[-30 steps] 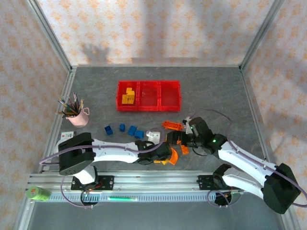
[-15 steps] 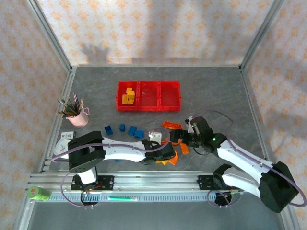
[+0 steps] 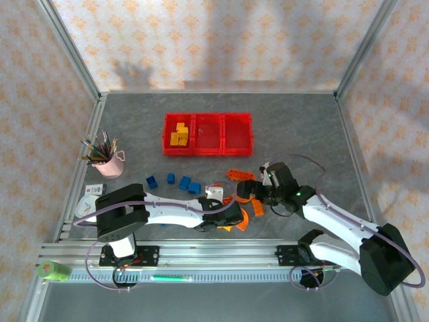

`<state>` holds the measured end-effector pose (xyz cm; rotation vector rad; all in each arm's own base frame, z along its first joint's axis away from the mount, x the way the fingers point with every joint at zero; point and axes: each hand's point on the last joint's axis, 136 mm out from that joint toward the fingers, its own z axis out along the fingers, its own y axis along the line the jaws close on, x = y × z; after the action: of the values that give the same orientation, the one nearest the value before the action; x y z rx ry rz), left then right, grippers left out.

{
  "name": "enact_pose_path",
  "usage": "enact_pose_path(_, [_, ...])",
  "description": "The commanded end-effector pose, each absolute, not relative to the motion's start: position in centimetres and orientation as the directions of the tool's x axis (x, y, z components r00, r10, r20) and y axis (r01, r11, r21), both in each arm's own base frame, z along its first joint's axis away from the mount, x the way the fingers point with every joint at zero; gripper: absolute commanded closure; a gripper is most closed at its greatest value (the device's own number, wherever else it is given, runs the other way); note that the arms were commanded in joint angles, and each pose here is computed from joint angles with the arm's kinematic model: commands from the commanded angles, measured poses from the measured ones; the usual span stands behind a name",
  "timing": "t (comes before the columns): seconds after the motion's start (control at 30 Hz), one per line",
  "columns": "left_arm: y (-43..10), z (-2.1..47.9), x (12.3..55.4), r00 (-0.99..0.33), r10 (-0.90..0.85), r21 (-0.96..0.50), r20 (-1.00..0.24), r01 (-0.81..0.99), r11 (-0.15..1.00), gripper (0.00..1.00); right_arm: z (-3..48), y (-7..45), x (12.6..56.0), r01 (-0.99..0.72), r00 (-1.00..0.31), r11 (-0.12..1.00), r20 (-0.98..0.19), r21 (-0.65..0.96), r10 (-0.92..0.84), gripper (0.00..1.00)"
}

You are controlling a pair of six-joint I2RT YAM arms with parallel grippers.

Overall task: Sort the legos into containers by color
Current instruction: Pick up the lego from the middle-left of the table.

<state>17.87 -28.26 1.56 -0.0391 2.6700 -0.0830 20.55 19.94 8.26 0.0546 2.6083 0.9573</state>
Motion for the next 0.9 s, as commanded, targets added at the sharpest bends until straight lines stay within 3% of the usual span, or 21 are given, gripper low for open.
enact_pose_path(0.0, [-27.4, -0.1, 17.1, -0.907, -0.029, -0.03, -0.42, -0.018, 0.999, 0.54, 8.6, 20.1, 20.8, -0.11, -0.928, 0.763, -0.341, 0.636, 0.15, 0.0])
enact_pose_path(0.57, [-27.6, 1.0, 17.4, -0.889, -0.074, -0.098, -0.452, -0.033, 0.995, 0.68, 9.7, 20.4, 20.9, -0.142, -0.921, 0.75, -0.363, 0.646, 0.138, 0.0])
enact_pose_path(0.87, [-27.0, 3.2, 18.2, -0.864, -0.084, -0.095, -0.497, -0.042, 0.995, 0.68, 11.7, 21.3, 21.3, -0.187, -0.911, 0.709, -0.39, 0.68, 0.133, 0.0])
